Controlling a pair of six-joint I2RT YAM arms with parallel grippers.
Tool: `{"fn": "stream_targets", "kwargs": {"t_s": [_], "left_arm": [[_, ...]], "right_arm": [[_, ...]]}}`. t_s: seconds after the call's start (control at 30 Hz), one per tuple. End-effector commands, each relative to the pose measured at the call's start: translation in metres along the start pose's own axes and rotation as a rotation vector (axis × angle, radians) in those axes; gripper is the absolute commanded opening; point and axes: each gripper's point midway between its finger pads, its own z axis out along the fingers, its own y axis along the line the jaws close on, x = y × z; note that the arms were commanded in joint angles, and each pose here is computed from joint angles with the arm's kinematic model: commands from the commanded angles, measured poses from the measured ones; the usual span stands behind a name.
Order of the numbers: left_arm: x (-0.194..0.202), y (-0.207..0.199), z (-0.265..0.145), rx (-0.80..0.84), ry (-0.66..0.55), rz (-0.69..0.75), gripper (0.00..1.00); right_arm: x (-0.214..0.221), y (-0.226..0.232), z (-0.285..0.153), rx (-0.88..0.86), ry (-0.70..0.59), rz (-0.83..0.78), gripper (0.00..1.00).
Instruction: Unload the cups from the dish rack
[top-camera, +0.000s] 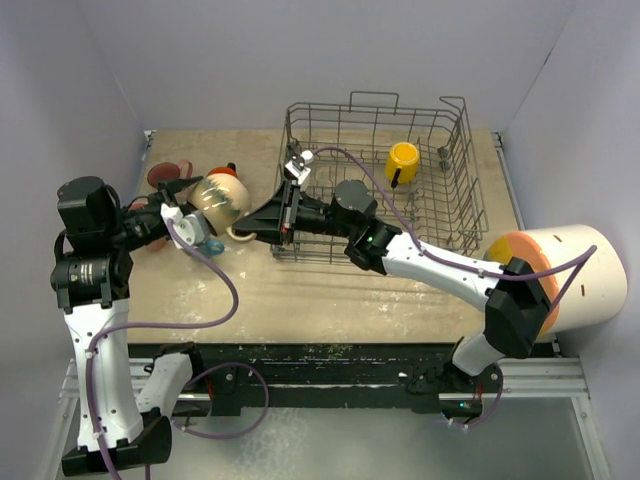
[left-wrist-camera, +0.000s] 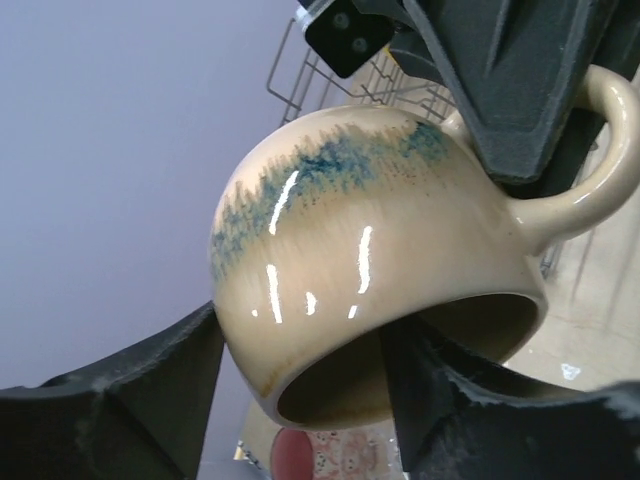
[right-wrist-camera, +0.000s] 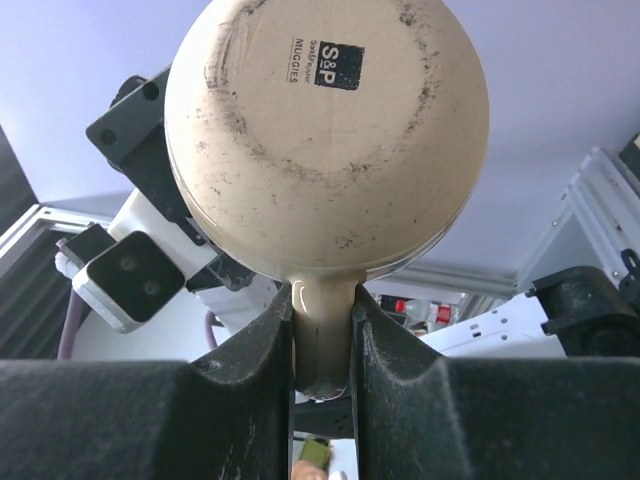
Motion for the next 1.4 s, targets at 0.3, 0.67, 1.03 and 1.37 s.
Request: {"fn": "stream_targets", "kwargs": {"t_s": [0.3, 0.67, 1.03, 1.37], "left_arm": [[-0.022, 0.018, -0.002, -0.079, -0.069, 0.062, 0.0], [0.026, 0.027, 0.006, -0.057, 0.096, -0.082, 0.0], [0.122, -0.061, 0.025, 0.288, 0.381, -0.28, 0.0], [0.184, -0.126, 0.067, 0.453, 0.578, -0.174, 0.0]], "right_arm": [[0.023, 0.065, -0.006, -0.277, 0.02, -0.014, 0.24], [-0.024, -0.016, -0.057, 0.223, -0.136, -0.192, 0.88], [-0.131, -0.052, -0.219, 0.742, -0.478, -0.371, 0.97], [-0.167, -0.047, -0.266, 0.948, -0.592, -0.436, 0.98]]}}
